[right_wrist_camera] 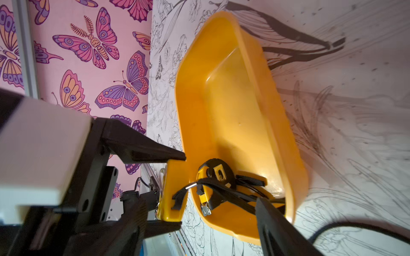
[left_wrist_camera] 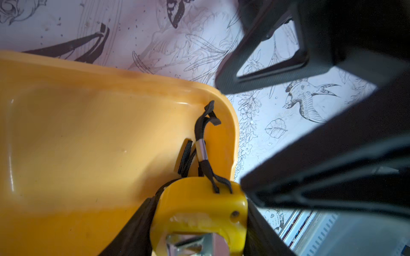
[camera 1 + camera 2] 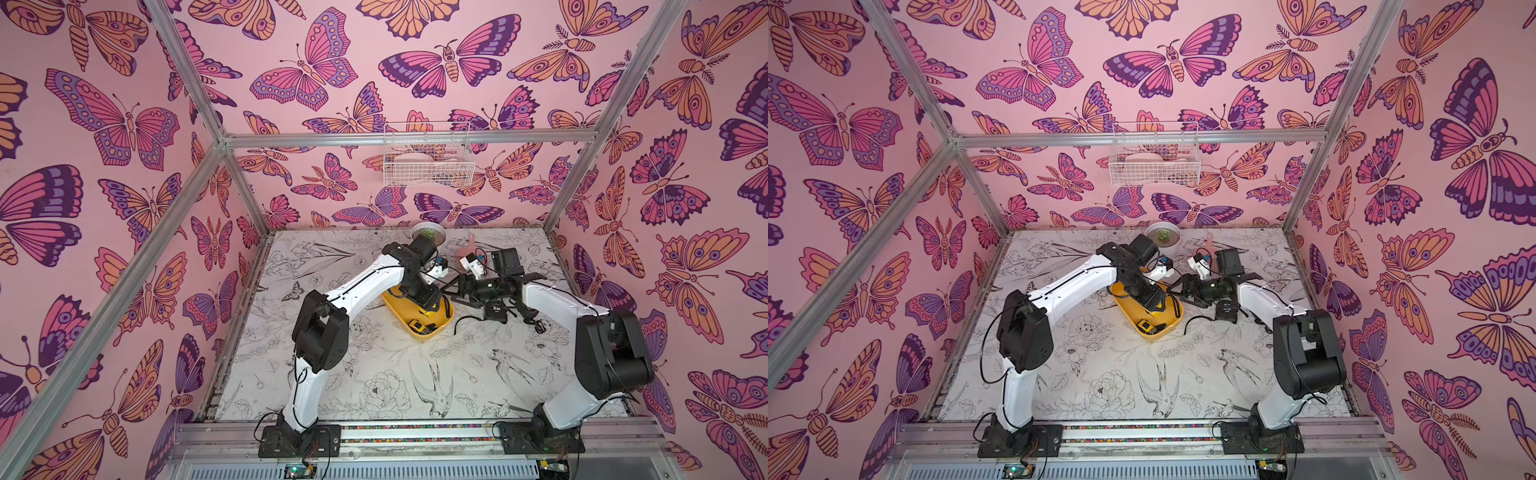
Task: Take the tape measure out of the storage box
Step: Place the tape measure at the center of the board.
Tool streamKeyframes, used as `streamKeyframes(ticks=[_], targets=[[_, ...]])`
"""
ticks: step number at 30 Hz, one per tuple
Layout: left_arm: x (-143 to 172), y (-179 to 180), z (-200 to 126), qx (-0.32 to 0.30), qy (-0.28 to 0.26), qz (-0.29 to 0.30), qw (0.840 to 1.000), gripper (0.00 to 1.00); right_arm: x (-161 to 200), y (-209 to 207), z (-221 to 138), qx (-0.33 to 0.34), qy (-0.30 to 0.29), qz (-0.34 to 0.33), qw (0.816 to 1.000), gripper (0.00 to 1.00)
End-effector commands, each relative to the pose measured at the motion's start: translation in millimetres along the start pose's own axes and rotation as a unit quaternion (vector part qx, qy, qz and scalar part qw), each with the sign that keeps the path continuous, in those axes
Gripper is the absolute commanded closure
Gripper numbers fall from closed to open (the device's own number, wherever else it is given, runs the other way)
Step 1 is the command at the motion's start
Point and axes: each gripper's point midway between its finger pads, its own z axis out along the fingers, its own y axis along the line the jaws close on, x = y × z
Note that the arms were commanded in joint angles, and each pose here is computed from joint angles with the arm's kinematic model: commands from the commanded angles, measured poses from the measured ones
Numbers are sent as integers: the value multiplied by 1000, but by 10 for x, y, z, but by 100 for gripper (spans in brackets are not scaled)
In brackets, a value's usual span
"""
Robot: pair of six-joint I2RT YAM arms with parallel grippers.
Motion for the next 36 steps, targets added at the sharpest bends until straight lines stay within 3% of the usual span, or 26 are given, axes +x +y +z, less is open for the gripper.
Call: streamKeyframes(ticks=[1, 23, 29, 32, 36], targets=[[-142, -168, -211, 27, -40, 29, 998, 72, 54, 88, 84, -23, 20, -9, 999, 23], [-344, -308, -389, 41, -81, 59, 994, 69, 192, 410, 213, -89, 58, -22, 994, 57], [-377, -313, -387, 35, -87, 63, 994, 65, 190, 440, 228, -103, 54, -17, 993, 75], [-364, -307, -369, 32, -84, 61, 994, 54, 159, 466, 223, -108, 46, -16, 993, 81], [-335, -286, -365, 23, -82, 55, 995, 29, 99, 517, 212, -114, 36, -18, 993, 83]])
